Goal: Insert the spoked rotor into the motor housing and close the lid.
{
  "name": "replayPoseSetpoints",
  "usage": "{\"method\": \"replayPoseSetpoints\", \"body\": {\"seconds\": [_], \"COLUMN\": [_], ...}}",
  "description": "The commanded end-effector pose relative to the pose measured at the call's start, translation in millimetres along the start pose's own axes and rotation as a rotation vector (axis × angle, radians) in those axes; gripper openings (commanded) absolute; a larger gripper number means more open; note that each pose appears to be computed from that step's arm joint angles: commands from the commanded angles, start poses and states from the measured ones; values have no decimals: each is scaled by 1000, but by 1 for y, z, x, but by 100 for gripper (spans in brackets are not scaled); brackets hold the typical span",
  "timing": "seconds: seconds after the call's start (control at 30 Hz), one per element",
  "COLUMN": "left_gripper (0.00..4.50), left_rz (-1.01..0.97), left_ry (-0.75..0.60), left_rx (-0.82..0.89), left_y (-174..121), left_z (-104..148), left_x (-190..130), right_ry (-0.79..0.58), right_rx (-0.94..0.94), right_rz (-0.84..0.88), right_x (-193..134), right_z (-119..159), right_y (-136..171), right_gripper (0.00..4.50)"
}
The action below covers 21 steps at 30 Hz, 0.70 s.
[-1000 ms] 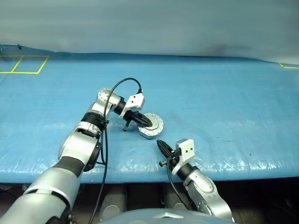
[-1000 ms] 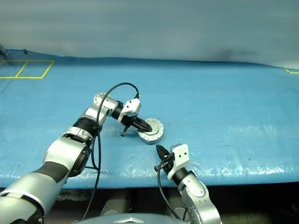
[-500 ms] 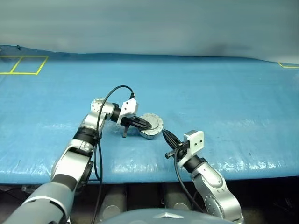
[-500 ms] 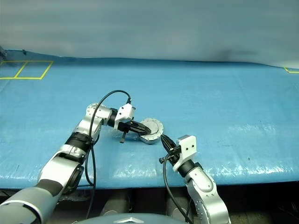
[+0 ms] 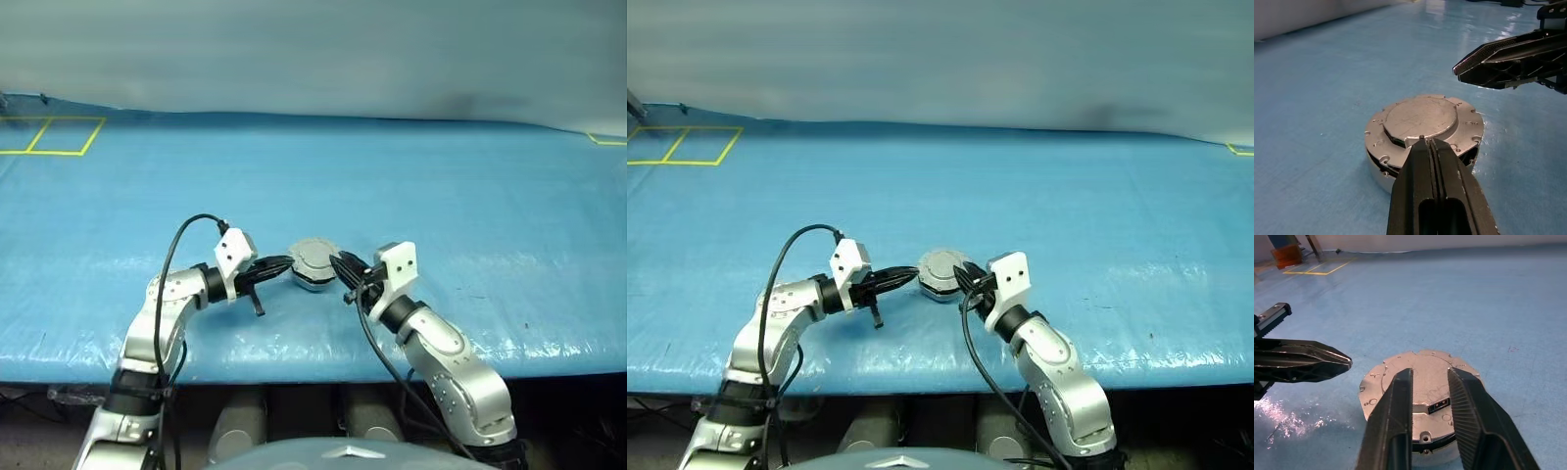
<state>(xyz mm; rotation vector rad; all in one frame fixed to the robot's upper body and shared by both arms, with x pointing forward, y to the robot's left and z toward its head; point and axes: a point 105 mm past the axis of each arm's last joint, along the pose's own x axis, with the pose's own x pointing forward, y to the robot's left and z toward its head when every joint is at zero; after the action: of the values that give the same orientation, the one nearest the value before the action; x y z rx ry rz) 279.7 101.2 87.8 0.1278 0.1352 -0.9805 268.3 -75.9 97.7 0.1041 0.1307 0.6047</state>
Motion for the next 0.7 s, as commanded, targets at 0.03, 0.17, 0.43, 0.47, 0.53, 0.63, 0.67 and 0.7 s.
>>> {"method": "replayPoseSetpoints", "body": {"seconds": [0.03,0.17,0.43,0.47,0.53,0.63,0.67,0.7], "left_gripper": [0,0,0,0,0,0,0,0], "left_rz": [38,28,25,25,22,30,40,45], "left_ry": [-59,-47,-50,-45,-43,-50,-50,-50], "left_rx": [-2,10,3,6,5,-1,1,4], "left_y": [-7,-16,-25,-26,-27,-27,-26,-26], "left_z": [14,7,-5,-7,-9,-9,-10,-10], "left_x": [-7,-13,-14,-13,-12,-12,-12,-12], "right_ry": [-8,44,130,135,141,152,159,164], "right_rx": [-30,-59,-122,-123,-124,-130,-138,-148], "right_rz": [55,103,152,161,172,182,182,184], "right_x": [4,11,29,32,37,44,46,48], "right_z": [12,8,-4,-5,-7,-9,-11,-12], "right_y": [2,1,-5,-4,-4,-3,-3,-2], "right_gripper": [231,365,447,447,447,447,447,430]}}
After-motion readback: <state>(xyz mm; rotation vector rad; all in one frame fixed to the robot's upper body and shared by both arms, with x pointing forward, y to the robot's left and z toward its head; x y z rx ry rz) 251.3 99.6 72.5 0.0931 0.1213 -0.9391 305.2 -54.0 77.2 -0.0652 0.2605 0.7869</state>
